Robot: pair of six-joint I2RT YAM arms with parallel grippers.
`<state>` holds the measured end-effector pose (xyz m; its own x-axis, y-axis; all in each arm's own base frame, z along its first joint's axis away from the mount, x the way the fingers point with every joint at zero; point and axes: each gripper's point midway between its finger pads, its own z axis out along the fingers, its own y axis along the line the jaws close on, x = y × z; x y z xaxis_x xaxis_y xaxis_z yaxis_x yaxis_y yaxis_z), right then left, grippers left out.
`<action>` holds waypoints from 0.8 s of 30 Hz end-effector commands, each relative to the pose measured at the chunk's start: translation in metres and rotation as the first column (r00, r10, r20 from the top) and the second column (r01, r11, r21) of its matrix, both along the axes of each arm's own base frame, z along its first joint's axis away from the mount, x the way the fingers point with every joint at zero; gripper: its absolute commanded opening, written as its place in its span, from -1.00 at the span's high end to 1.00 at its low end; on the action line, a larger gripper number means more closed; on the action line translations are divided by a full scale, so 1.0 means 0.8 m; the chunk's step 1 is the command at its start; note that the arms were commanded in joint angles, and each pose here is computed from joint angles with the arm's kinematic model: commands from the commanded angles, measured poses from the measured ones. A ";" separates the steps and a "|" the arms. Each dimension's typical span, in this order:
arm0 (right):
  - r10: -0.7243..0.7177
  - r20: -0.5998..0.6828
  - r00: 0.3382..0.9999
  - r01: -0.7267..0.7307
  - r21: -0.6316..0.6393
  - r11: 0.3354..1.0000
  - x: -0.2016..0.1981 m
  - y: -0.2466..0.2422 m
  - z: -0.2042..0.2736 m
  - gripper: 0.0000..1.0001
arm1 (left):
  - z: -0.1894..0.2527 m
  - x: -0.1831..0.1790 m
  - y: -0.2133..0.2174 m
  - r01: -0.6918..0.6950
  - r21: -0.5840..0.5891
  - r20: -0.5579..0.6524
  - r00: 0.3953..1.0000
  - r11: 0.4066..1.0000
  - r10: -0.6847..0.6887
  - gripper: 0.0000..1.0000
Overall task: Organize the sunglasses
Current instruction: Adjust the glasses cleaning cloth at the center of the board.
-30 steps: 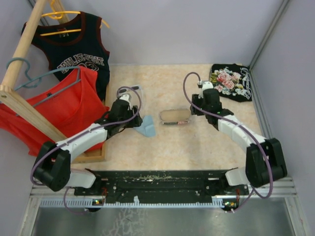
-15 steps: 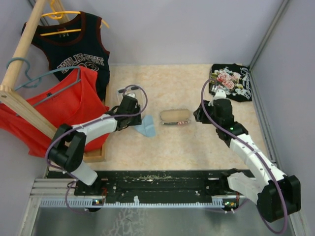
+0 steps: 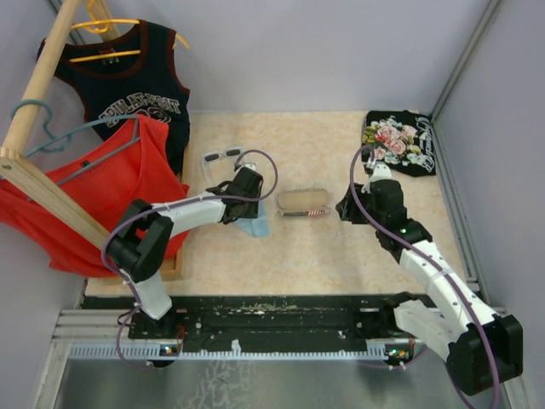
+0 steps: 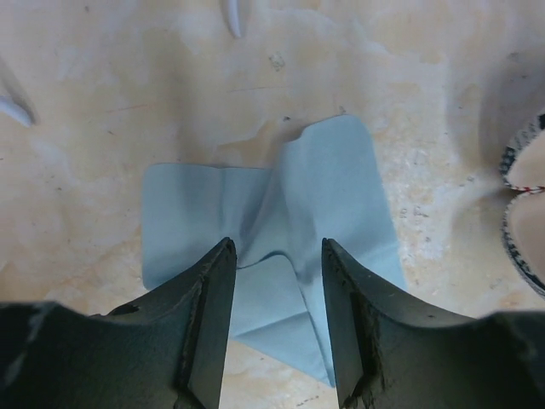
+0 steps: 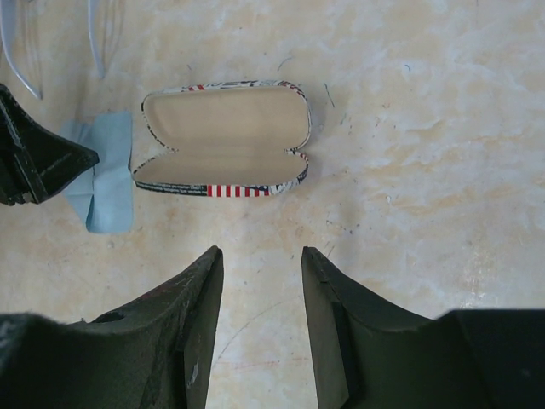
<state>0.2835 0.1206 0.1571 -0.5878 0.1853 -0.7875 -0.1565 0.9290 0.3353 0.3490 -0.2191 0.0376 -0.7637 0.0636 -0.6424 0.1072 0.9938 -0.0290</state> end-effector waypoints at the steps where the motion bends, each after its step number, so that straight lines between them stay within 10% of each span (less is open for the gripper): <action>1: 0.003 0.036 0.999 -0.004 0.030 1.000 -0.001 0.002 0.012 0.15 | -0.005 0.006 0.017 -0.026 0.092 -0.001 1.000 0.995 0.026 0.01; 24: 0.010 0.028 1.000 -0.012 0.048 0.999 -0.013 0.003 0.011 0.17 | 0.007 -0.018 0.025 -0.017 0.053 0.010 1.000 0.998 0.016 1.00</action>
<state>0.2727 0.1227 0.1521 -0.6030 0.1951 -0.7735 -0.1653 0.9180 0.3604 0.3391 -0.1964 0.0298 -0.7744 0.1043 -0.6241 0.0818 0.9945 0.0646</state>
